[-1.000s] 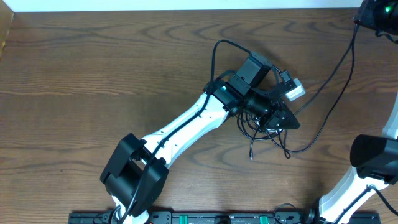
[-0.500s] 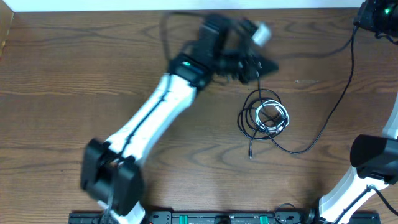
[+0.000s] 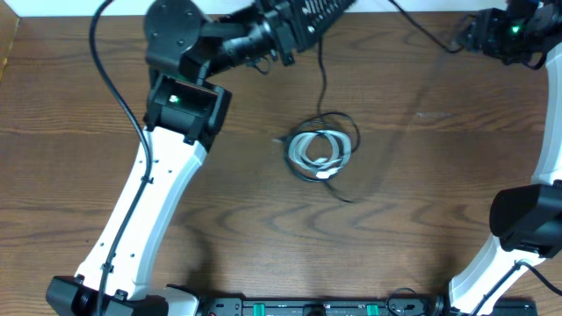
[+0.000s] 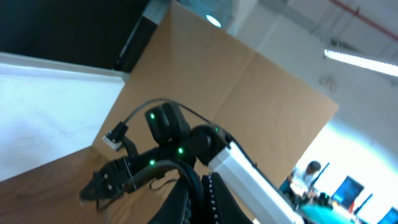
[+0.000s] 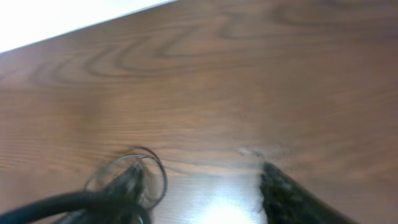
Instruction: Untangle cables
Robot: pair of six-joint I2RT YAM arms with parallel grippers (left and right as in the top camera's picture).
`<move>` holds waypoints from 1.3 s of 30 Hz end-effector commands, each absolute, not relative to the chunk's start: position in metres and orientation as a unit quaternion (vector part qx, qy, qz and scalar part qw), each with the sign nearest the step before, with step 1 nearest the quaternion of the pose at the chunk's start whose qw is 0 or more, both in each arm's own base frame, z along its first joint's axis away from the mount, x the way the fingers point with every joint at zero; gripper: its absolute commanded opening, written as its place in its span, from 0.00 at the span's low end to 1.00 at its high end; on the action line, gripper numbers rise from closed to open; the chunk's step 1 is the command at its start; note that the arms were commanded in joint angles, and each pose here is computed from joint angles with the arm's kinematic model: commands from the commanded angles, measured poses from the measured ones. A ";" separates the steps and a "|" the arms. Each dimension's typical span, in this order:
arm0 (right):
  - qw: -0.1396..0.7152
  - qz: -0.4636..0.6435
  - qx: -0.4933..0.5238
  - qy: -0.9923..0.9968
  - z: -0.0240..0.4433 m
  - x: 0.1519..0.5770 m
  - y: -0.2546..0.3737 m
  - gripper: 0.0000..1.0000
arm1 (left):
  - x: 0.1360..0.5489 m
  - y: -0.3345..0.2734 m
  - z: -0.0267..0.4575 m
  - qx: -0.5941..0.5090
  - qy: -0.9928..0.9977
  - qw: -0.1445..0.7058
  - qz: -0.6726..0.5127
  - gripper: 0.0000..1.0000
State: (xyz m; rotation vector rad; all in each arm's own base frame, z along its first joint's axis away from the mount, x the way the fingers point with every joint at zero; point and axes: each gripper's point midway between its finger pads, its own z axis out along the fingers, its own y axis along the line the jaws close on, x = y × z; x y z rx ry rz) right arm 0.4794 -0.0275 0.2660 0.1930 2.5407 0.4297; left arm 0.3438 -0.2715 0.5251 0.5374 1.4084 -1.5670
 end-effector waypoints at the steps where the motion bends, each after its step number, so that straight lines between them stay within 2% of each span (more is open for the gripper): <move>1: 0.288 0.231 -0.033 0.929 0.284 0.471 0.018 0.62 | 0.347 -0.250 0.551 0.163 0.565 0.476 -0.654 0.07; 9: 0.278 0.300 -0.162 0.898 0.307 0.433 0.081 0.66 | 0.387 -0.213 0.558 0.070 0.563 0.541 -0.621 0.08; 10: 0.271 0.300 -0.175 0.898 0.306 0.428 0.087 0.70 | 0.392 -0.208 0.556 0.057 0.567 0.544 -0.616 0.07; 11: 0.267 0.295 -0.178 0.900 0.304 0.427 0.089 0.79 | 0.397 -0.204 0.554 0.047 0.571 0.546 -0.612 0.07; 12: 0.260 0.275 -0.160 0.911 0.299 0.429 0.084 0.89 | 0.402 -0.199 0.551 0.033 0.577 0.547 -0.606 0.07; 15: 0.250 0.182 -0.039 0.950 0.283 0.444 0.046 0.88 | 0.414 -0.190 0.538 0.004 0.598 0.539 -0.594 0.07; 16: 0.255 0.122 0.054 0.958 0.279 0.452 0.014 0.88 | 0.419 -0.187 0.529 -0.012 0.612 0.530 -0.587 0.07; 18: 0.262 0.100 0.104 0.954 0.279 0.456 -0.004 0.88 | 0.421 -0.187 0.523 -0.013 0.620 0.527 -0.581 0.07; 20: 0.269 0.149 0.051 0.950 0.285 0.458 0.013 0.89 | 0.422 -0.187 0.519 -0.012 0.627 0.526 -0.574 0.07; 23: 0.285 0.302 -0.138 0.899 0.310 0.441 0.083 0.89 | 0.426 -0.185 0.517 -0.021 0.629 0.529 -0.569 0.07; 27: 0.262 0.338 -0.188 0.884 0.301 0.430 0.125 0.88 | 0.433 -0.177 0.519 -0.046 0.624 0.546 -0.557 0.07; 34: 0.222 0.367 -0.265 0.864 0.243 0.417 0.203 0.88 | 0.438 -0.167 0.519 -0.061 0.622 0.556 -0.548 0.07; 39: 0.231 0.422 -0.381 0.790 0.210 0.390 0.239 0.88 | 0.438 -0.160 0.518 -0.062 0.624 0.543 -0.558 0.07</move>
